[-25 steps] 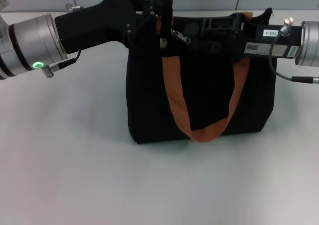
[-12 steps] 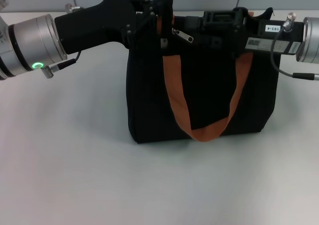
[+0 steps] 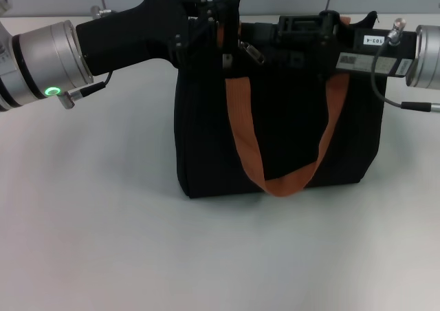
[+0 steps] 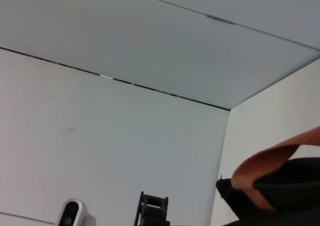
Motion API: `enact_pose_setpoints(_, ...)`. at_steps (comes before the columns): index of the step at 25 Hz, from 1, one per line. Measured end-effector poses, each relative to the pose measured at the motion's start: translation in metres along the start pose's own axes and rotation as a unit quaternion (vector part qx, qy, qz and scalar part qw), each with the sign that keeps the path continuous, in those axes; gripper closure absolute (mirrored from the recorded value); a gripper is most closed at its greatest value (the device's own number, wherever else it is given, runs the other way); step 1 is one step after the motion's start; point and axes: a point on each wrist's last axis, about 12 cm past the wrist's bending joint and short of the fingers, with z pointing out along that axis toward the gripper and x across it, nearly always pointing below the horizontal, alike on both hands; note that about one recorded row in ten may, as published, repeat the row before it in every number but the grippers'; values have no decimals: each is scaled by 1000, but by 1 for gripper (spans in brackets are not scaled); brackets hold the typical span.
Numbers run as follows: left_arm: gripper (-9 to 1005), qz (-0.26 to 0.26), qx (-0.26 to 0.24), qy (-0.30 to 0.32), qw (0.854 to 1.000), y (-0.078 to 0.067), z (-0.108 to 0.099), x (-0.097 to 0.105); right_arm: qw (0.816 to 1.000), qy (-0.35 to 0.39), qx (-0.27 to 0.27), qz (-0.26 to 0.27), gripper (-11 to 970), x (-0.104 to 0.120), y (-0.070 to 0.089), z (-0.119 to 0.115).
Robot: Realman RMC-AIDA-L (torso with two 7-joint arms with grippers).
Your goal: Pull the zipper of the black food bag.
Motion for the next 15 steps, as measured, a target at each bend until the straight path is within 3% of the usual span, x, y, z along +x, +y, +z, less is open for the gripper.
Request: enact_pose_setpoints(15,976,2,2,-6,1000,0,1,-2,1000,12,28,-5,481,2,-6,2)
